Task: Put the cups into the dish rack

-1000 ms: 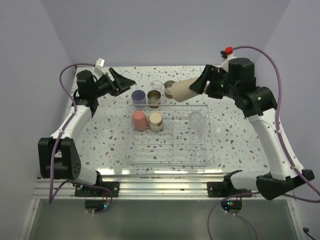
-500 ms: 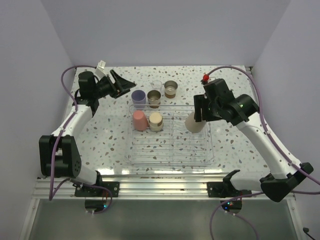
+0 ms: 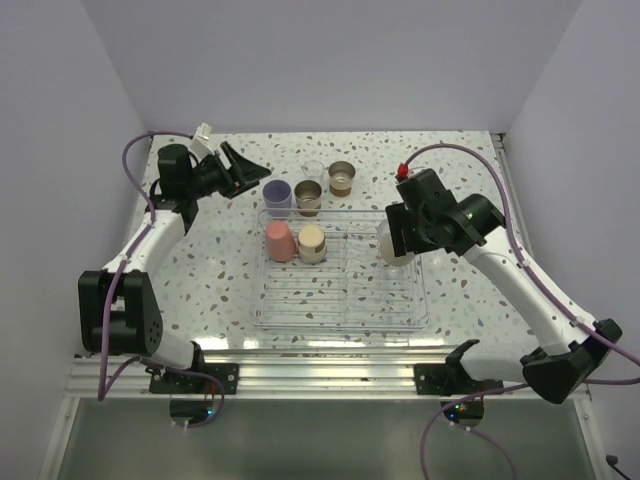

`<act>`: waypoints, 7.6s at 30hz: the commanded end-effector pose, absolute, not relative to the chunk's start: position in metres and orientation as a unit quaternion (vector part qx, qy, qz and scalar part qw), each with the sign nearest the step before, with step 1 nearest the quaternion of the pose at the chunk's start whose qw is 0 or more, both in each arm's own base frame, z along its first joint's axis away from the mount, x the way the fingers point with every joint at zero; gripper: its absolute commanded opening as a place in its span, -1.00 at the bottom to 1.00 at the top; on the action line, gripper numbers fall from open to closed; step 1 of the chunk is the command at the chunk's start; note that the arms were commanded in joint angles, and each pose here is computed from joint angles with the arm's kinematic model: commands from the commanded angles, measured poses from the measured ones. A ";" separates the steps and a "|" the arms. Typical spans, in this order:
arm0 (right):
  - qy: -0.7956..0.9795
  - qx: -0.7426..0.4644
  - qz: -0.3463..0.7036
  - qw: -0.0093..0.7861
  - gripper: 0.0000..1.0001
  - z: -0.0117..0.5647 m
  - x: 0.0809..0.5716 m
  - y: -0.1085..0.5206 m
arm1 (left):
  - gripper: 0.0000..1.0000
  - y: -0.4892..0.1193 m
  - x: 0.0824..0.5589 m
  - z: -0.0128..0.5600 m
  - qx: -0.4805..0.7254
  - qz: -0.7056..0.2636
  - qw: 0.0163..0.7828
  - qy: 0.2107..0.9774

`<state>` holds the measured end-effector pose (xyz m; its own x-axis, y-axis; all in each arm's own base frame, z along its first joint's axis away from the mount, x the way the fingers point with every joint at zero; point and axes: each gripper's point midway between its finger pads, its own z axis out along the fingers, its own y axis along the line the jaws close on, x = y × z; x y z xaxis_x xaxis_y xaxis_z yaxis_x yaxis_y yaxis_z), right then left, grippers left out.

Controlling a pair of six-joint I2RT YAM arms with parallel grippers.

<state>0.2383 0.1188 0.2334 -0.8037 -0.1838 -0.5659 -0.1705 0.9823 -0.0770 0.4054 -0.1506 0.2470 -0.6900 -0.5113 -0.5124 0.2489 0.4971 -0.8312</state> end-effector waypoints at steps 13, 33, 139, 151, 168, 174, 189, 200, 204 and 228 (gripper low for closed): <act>0.944 -0.113 -0.034 0.308 -1.00 0.246 0.227 0.108 | 0.42 -0.144 0.397 0.244 -0.085 -0.476 0.396 0.781; 0.960 -0.131 0.004 0.246 -1.00 0.220 0.201 0.118 | 0.40 -0.143 0.393 0.238 -0.092 -0.472 0.391 0.785; 0.955 -0.110 -0.052 0.271 0.97 0.246 0.250 0.135 | -0.64 -0.137 0.480 0.104 -0.053 -0.202 0.285 0.936; 0.953 -0.116 -0.032 0.278 0.97 0.263 0.259 0.148 | -1.00 -0.107 0.488 0.164 -0.082 -0.201 0.364 0.906; 0.825 -0.102 0.489 0.263 0.97 0.382 0.275 0.323 | -1.00 -0.150 0.395 0.347 -0.002 -0.594 0.463 0.658; 0.733 -0.031 0.634 0.242 0.97 0.423 0.292 0.343 | -1.00 -0.157 0.348 0.377 0.009 -0.678 0.446 0.585; 0.698 -0.013 0.670 0.250 0.96 0.442 0.303 0.357 | -1.00 -0.158 0.318 0.405 0.023 -0.702 0.442 0.558; 0.692 -0.054 0.679 0.238 0.28 0.452 0.279 0.392 | -1.00 -0.164 0.316 0.405 0.019 -0.692 0.445 0.567; 0.694 -0.045 0.673 0.252 0.30 0.450 0.278 0.389 | -1.00 -0.164 0.313 0.402 0.019 -0.688 0.445 0.573; 0.728 -0.049 0.602 0.325 -1.00 0.449 0.285 0.362 | 0.14 -0.166 0.322 0.377 0.028 -0.642 0.440 0.627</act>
<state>0.2918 0.3894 0.4153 -0.8742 0.2783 -0.3979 -0.3518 0.2018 0.9140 0.3225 -0.1636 0.3804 -0.6330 -0.5807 -0.5120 0.5737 0.0922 -0.8139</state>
